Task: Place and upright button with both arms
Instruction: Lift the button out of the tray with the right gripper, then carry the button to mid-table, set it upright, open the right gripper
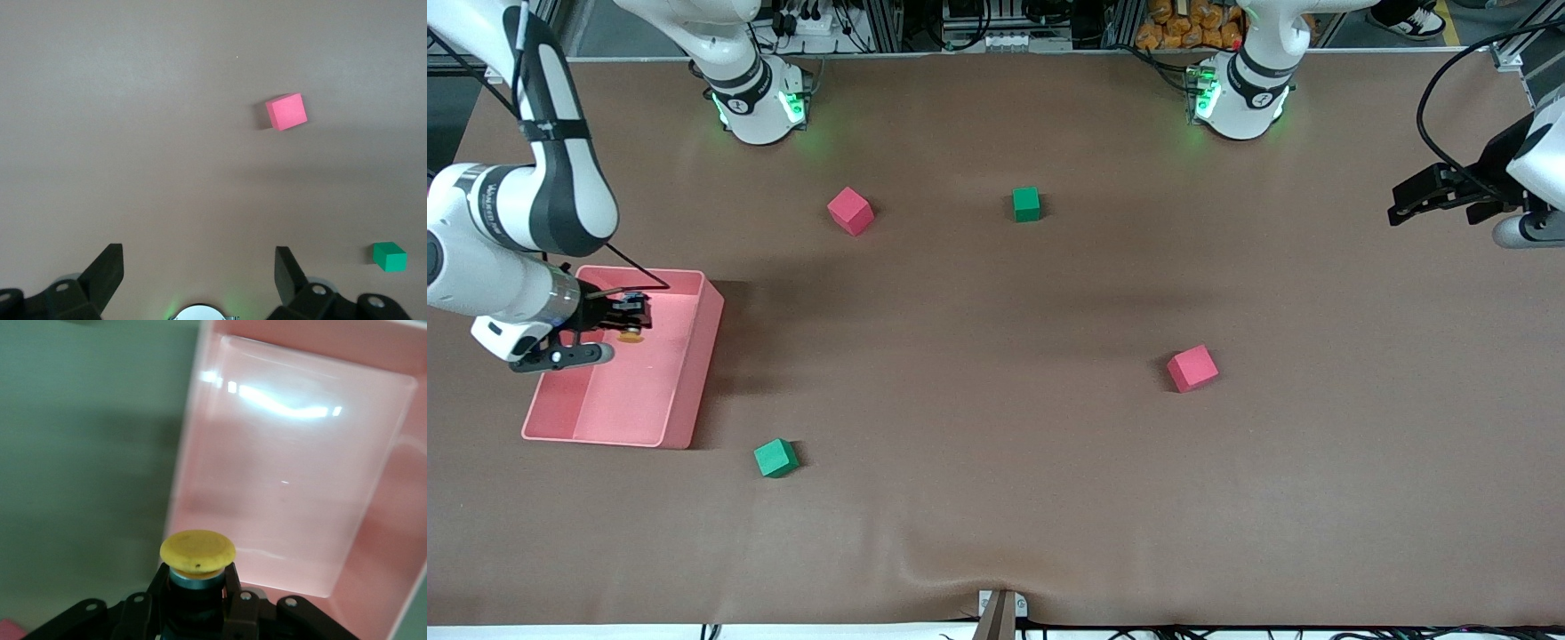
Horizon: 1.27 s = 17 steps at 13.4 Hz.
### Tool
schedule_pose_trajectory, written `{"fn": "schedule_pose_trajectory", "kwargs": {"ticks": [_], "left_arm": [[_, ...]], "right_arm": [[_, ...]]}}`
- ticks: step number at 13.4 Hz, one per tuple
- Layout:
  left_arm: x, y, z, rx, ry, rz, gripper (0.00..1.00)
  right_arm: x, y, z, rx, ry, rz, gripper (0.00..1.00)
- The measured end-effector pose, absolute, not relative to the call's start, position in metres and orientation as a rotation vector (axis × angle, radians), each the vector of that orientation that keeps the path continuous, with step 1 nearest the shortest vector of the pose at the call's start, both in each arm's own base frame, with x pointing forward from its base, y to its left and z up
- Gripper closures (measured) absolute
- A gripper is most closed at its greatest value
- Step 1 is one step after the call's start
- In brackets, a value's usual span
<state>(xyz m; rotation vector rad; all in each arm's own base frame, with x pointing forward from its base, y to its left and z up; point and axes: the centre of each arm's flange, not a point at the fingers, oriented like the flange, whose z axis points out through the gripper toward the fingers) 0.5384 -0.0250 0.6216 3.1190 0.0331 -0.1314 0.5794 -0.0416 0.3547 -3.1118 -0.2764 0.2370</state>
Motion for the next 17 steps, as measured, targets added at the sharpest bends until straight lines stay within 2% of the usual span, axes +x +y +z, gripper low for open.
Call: {"fn": "schedule_pose_trajectory", "kwargs": {"ticks": [4,8,14,17], "left_arm": [[0.538,-0.024,0.621,3.119,0.035,-0.132,0.0],[0.539,-0.025,0.621,3.119,0.033,-0.134,0.0],[0.543,-0.027,0.613,3.118,0.027,-0.153,0.0],[0.546,-0.029,0.608,3.116,0.022,-0.159,0.0]], "right_arm": [[0.592,0.081,0.382,-3.104,-0.364,0.145,0.65],[0.582,0.245,0.402,-3.089,-0.412,0.046,0.65],[0.592,0.404,0.347,-3.055,-0.273,0.013,0.65],[0.583,0.464,0.306,-3.005,-0.174,-0.093,0.65]]}}
